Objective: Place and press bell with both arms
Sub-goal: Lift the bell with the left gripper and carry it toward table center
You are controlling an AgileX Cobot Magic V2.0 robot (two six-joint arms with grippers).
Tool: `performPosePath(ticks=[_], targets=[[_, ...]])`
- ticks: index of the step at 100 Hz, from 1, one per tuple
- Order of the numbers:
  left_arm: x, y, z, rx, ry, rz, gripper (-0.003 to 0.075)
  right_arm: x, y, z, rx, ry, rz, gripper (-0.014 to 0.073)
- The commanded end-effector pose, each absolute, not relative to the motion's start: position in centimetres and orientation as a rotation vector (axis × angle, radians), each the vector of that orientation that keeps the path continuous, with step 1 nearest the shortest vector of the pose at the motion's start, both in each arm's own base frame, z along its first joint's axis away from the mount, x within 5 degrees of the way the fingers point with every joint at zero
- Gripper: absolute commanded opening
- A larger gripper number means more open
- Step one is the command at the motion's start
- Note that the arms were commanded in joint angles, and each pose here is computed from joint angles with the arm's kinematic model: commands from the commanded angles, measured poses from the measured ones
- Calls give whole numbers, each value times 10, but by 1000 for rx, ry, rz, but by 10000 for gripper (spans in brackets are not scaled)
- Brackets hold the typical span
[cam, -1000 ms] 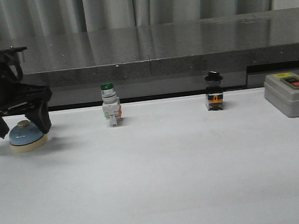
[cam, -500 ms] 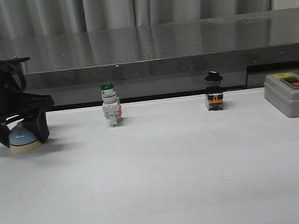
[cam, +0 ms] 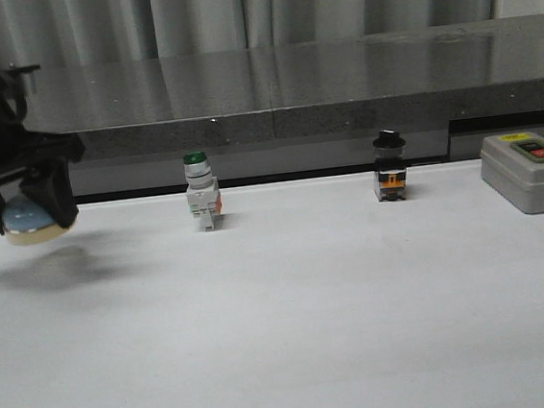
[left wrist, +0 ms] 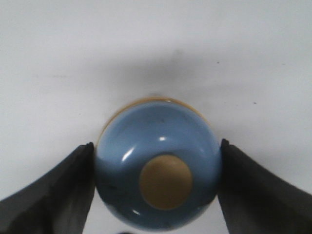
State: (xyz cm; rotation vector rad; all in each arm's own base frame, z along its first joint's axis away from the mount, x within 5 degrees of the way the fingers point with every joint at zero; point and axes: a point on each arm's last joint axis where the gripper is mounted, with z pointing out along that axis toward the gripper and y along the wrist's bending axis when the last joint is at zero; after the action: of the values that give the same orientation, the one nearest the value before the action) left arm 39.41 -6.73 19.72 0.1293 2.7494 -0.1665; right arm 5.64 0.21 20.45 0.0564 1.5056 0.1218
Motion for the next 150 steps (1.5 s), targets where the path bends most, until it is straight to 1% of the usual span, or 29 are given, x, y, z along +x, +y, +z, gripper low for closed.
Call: performPosePath(ticks=[1,13,21,38,47,61,73,98,125,150], targets=[[383,-77,252,163,2621,-203,227,53,2,218,49,1392,120,-60],[367,-98,273,275,2586,-223,227,53,2,218,49,1392,120,-60],[358,-117,281,344,2562,-245,227,53,2,218,49,1392,120,-60],[341,-160,282,503,2539,-291,227,53,2,218,49,1392,120,-60],[330,-188,283,592,2484,-327,227,53,2,218,49,1392,120,-60],[318,-222,286,679,2385,-379,227,53,2,218,49,1392,120,-60],[316,-241,276,724,2366,-397,227,53,2,218,49,1392,120,-60],[328,-277,238,818,2449,-386,227,53,2,218,49,1392,120,-60],[337,-289,204,843,2533,-374,227,53,2,218,49,1392,120,-60],[332,-296,191,872,2572,-369,234,53,2,218,49,1392,120,-60]])
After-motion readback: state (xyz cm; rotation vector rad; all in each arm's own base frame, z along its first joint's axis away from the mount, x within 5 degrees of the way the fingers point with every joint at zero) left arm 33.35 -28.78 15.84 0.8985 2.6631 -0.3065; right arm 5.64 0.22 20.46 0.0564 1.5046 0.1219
